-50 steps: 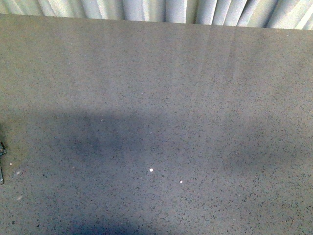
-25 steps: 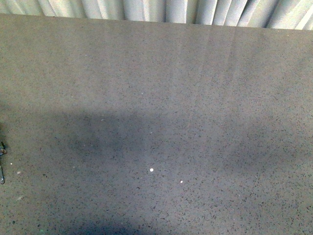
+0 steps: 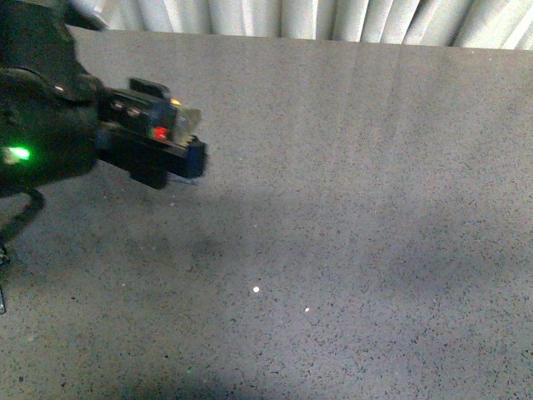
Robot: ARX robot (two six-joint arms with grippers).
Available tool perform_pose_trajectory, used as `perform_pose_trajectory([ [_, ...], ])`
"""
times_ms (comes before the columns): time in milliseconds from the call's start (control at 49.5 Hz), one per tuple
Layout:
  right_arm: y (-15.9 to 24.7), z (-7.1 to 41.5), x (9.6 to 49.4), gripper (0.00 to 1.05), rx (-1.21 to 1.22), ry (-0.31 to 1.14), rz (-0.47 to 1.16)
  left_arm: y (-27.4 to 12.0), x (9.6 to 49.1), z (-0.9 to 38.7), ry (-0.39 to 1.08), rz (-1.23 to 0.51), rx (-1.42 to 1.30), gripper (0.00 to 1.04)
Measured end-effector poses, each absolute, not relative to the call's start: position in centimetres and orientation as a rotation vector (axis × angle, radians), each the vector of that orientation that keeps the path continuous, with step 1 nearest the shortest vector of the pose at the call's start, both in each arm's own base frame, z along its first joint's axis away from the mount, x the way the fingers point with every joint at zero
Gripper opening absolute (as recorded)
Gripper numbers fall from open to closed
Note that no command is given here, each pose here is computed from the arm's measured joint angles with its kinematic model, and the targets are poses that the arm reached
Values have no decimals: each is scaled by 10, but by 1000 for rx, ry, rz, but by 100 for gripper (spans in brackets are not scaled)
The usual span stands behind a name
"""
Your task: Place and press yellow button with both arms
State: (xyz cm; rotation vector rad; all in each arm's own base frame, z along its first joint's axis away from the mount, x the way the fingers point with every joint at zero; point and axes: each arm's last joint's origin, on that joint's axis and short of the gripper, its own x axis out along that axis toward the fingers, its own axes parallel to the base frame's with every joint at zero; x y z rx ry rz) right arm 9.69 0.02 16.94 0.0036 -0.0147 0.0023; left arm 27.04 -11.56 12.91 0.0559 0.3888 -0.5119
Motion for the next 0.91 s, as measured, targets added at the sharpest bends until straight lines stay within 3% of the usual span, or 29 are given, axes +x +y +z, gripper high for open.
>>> perform_pose_trajectory([
  [283,0,169,97,96,3,-15,2,-151,285,101,436,-545,54,35],
  [707,0,169,97,96,3,-15,3,-169,288,71,499,-556,74,35],
  [908,0,169,97,96,3,-15,2,-171,285,71,501,-562,70,61],
])
